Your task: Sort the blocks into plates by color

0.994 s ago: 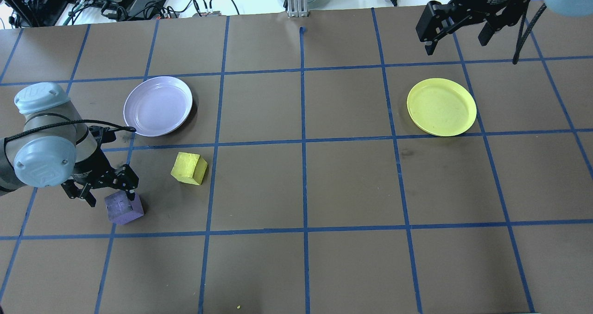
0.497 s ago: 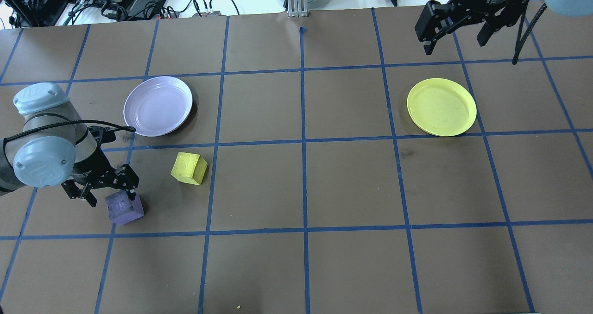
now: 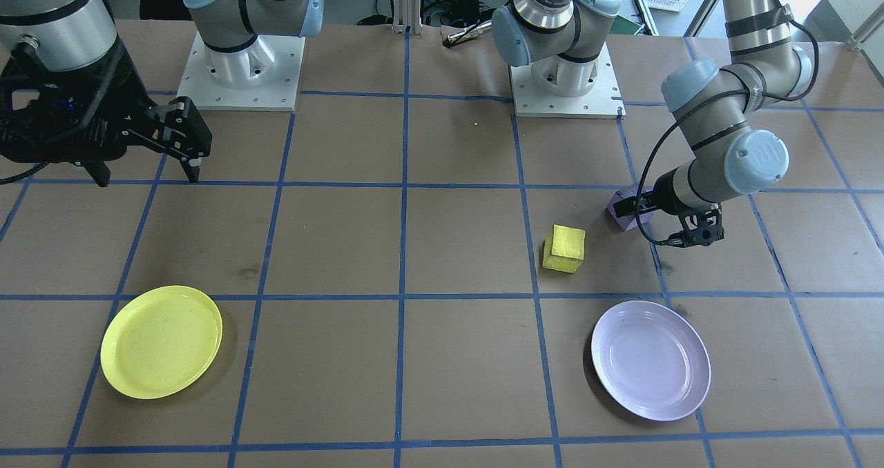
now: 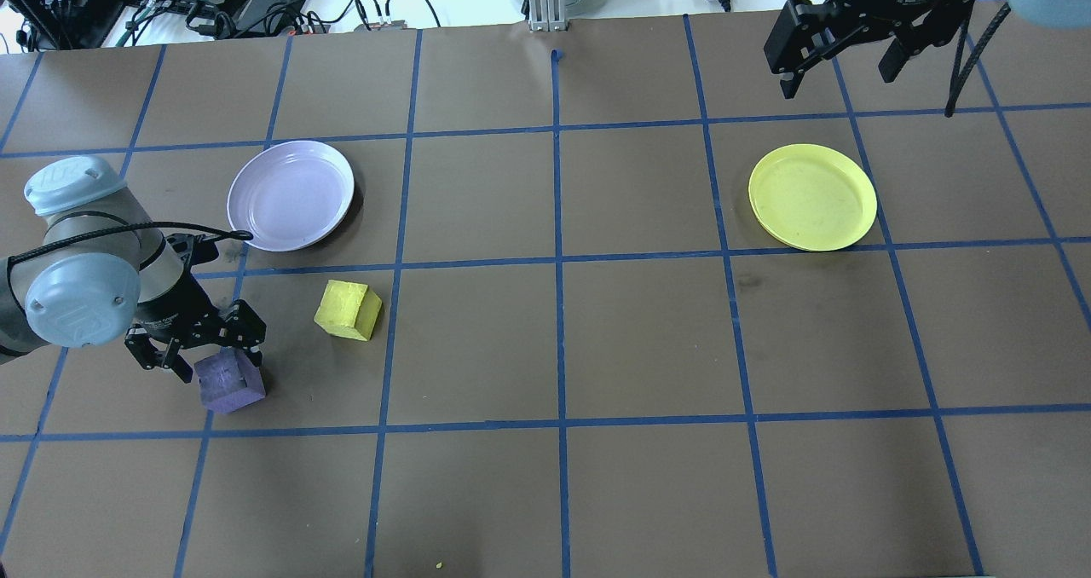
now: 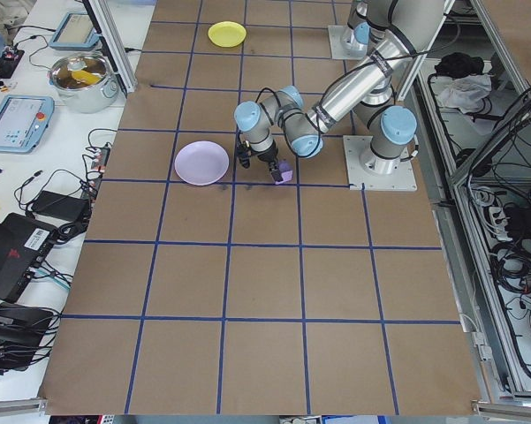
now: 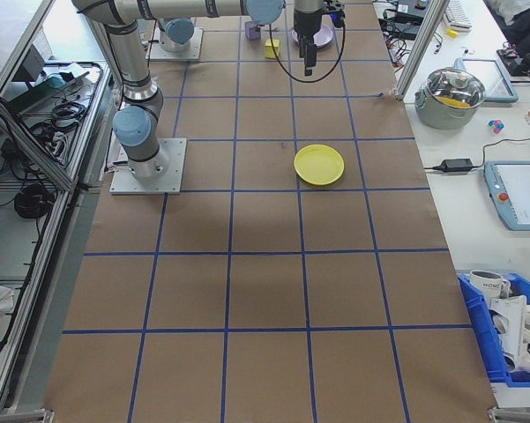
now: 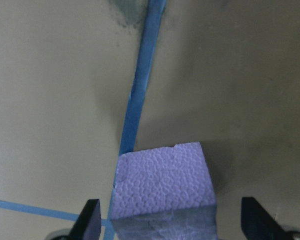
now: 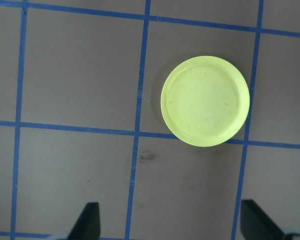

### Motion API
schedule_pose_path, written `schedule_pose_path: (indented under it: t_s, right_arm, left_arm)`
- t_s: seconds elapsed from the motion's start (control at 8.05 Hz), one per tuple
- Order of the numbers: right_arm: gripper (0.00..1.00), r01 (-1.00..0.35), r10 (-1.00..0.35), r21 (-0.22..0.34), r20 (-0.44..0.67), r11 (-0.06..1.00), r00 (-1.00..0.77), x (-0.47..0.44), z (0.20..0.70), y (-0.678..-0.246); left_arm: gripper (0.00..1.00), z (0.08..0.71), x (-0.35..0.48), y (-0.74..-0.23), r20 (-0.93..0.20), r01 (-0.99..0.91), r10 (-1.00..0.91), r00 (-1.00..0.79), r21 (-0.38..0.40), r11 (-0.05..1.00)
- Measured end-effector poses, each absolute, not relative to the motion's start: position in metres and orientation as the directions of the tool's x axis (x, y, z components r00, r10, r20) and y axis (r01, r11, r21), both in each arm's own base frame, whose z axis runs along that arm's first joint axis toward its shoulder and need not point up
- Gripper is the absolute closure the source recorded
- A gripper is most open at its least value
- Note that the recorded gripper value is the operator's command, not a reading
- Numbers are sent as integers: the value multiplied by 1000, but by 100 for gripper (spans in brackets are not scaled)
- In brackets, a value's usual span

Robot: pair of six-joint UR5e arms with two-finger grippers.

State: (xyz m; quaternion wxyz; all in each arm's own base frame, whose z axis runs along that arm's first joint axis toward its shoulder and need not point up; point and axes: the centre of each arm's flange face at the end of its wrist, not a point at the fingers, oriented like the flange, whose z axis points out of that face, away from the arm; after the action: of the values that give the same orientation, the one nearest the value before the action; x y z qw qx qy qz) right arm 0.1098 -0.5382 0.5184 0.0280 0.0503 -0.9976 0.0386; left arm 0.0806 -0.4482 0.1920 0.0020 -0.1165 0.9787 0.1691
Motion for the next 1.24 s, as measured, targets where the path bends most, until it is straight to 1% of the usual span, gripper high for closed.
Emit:
schedule_pose_path:
  t_s: [0.12, 0.25, 0.37, 0.62, 0.75, 0.87, 0.99, 1.24]
  right_arm:
    - [0, -104, -99, -74, 59, 992, -993, 110, 519, -538]
    - [0, -112, -107, -72, 60, 991, -992, 110, 519, -537]
    - [0, -134, -130, -69, 62, 989, -990, 110, 518, -538]
    - [0, -166, -162, -61, 65, 984, -985, 110, 516, -539]
    - [0, -171, -167, -59, 65, 984, -984, 110, 515, -539]
    - [0, -173, -169, -57, 65, 983, -983, 110, 515, -539]
    - [0, -173, -170, -57, 64, 983, -983, 110, 515, -539]
    - [0, -174, -170, -58, 63, 983, -983, 110, 515, -539]
  left_arm:
    - [19, 189, 78, -446, -27, -232, -237, -971, 334, 914]
    - [37, 186, 76, -444, -18, -233, -241, -970, 337, 912]
    - [60, 185, 76, -443, -14, -233, -243, -970, 340, 911]
    - [77, 185, 76, -441, -14, -226, -236, -972, 344, 911]
    - [79, 185, 78, -441, -12, -214, -223, -975, 342, 915]
    - [87, 186, 80, -442, -5, -190, -201, -980, 338, 922]
    - [100, 191, 82, -442, -1, -174, -184, -983, 334, 926]
    - [100, 227, 84, -458, -3, -150, -157, -988, 309, 939]
